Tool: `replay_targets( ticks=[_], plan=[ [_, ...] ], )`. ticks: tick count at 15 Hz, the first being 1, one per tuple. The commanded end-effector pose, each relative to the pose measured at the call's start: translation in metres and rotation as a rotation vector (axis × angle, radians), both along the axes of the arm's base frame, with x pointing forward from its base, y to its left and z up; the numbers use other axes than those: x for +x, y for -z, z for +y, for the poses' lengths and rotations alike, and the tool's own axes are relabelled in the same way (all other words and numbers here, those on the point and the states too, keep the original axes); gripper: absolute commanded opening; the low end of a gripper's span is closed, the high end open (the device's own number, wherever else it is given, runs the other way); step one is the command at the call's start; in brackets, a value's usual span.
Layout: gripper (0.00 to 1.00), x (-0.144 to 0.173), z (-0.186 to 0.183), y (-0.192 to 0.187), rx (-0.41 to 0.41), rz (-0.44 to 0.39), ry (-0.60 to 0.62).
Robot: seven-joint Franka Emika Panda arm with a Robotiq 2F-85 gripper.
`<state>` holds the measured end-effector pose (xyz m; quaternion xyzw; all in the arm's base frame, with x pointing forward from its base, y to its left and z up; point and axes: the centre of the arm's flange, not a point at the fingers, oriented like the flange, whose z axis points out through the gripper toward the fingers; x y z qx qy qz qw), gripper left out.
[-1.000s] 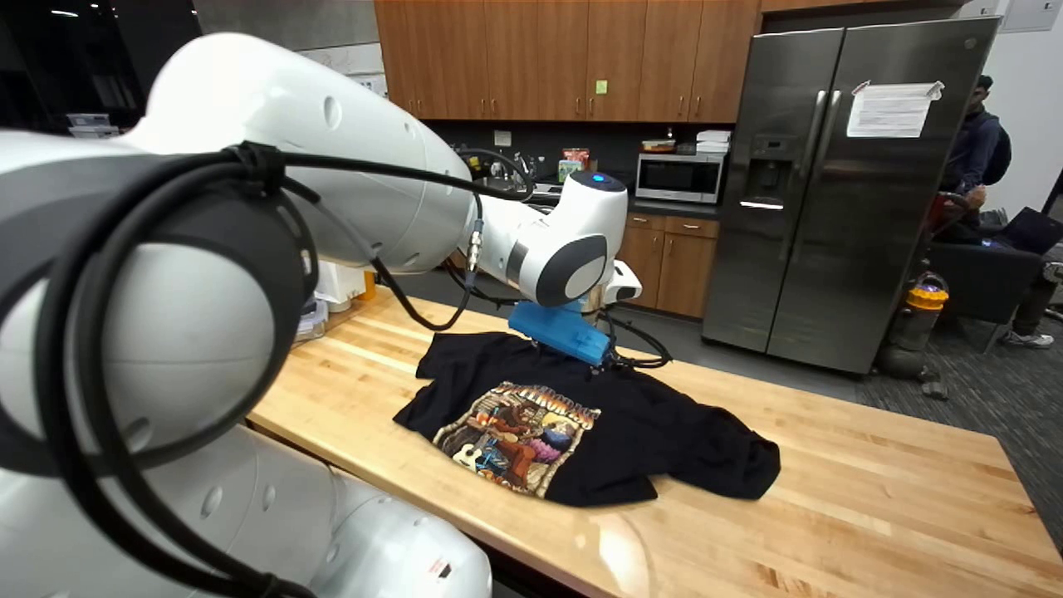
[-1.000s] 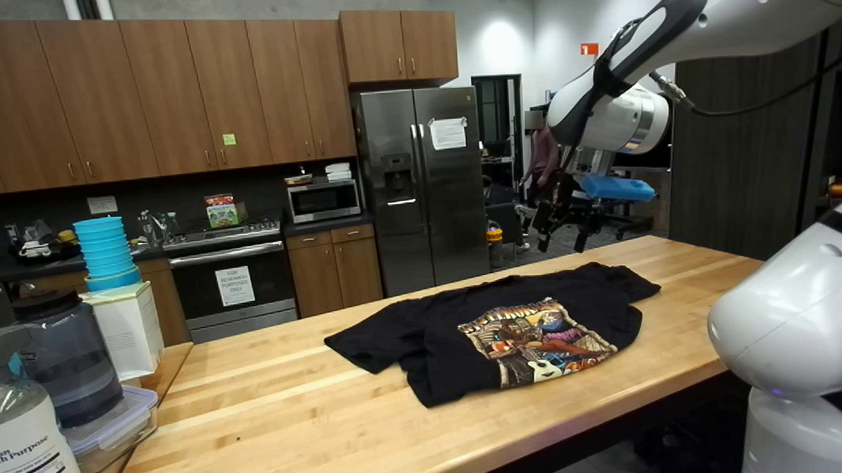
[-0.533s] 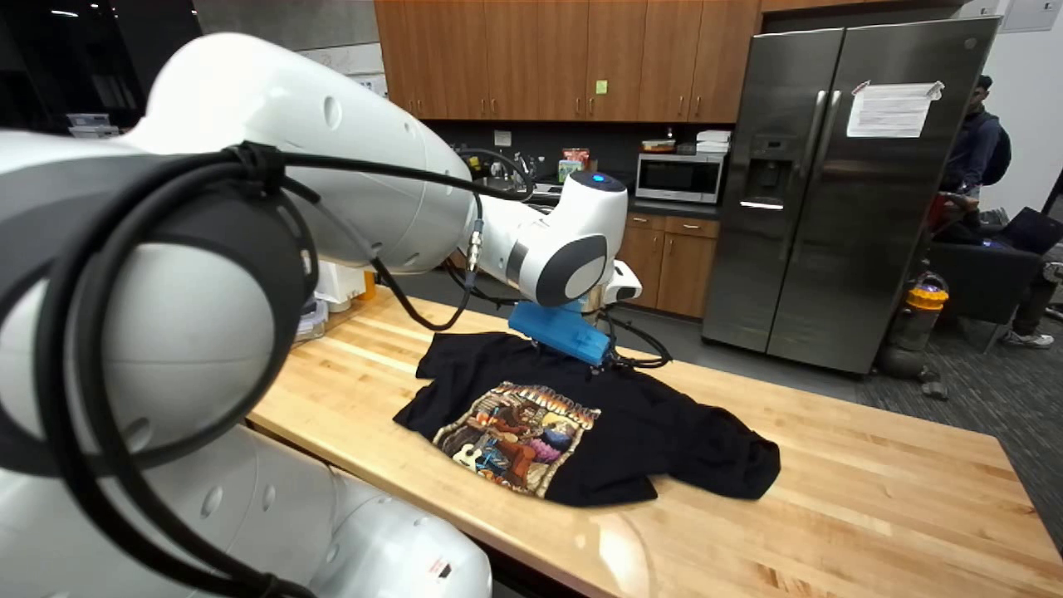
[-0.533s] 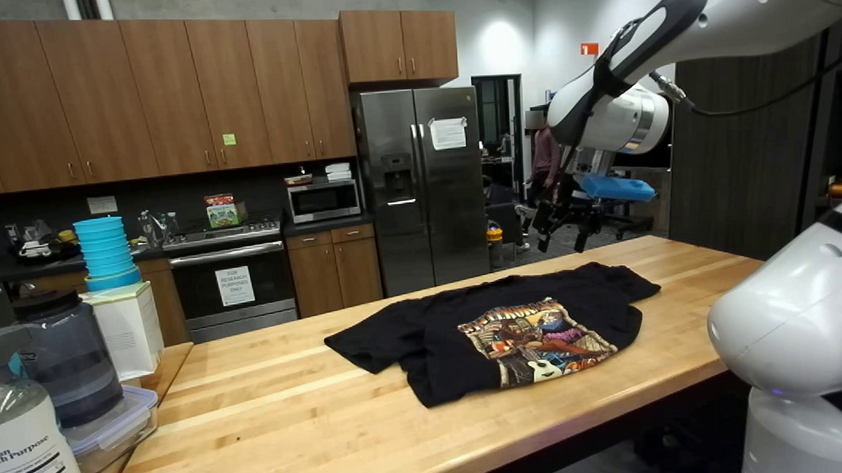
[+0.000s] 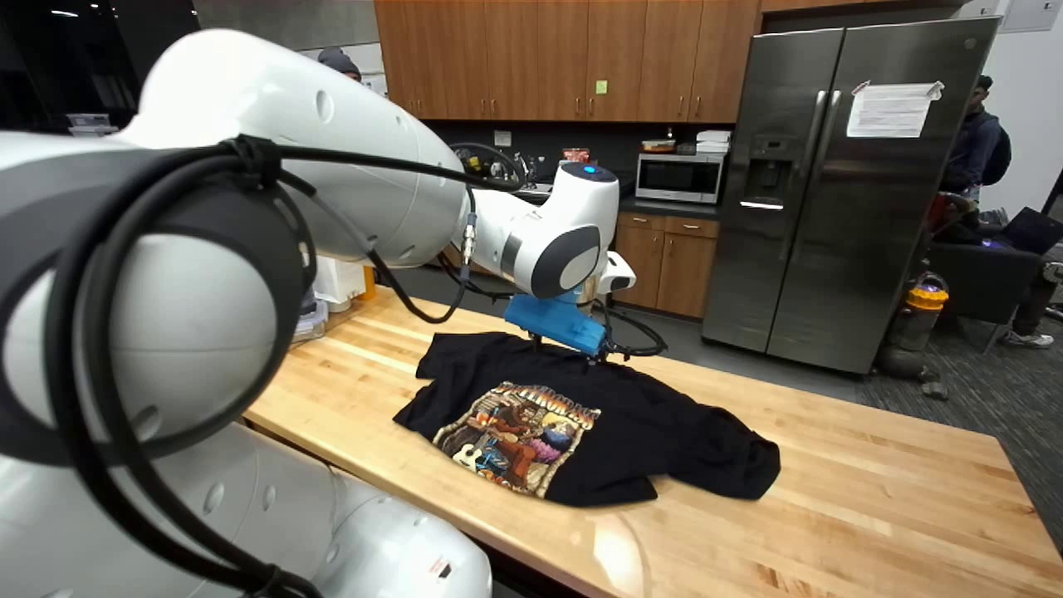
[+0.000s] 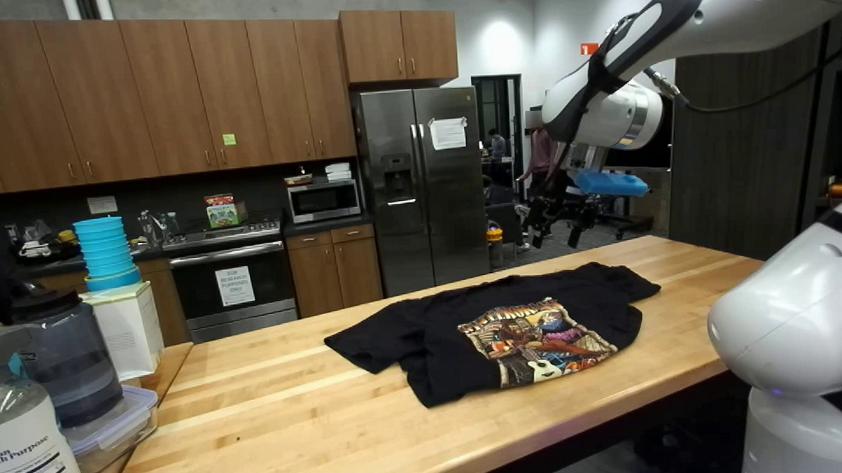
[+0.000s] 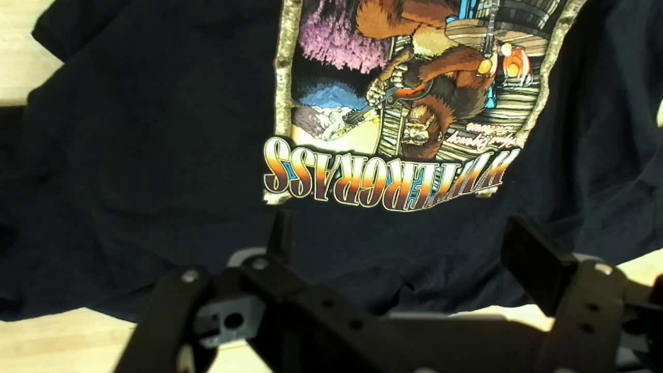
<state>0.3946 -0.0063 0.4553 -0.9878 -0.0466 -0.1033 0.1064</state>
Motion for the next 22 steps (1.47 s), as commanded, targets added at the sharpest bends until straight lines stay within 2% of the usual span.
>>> replay_targets(
  ticks=[1, 7, 11, 17, 22],
  plan=[
    [1.00, 0.014, 0.013, -0.011, -0.017, -0.006, -0.012],
    [1.00, 0.023, 0.047, 0.000, -0.057, 0.029, -0.078],
    [1.00, 0.022, 0.086, 0.004, -0.069, 0.043, -0.116],
    [1.00, 0.002, 0.152, 0.010, -0.082, 0.050, -0.167],
    [1.00, -0.012, 0.199, 0.008, -0.051, 0.032, -0.141]
  ],
)
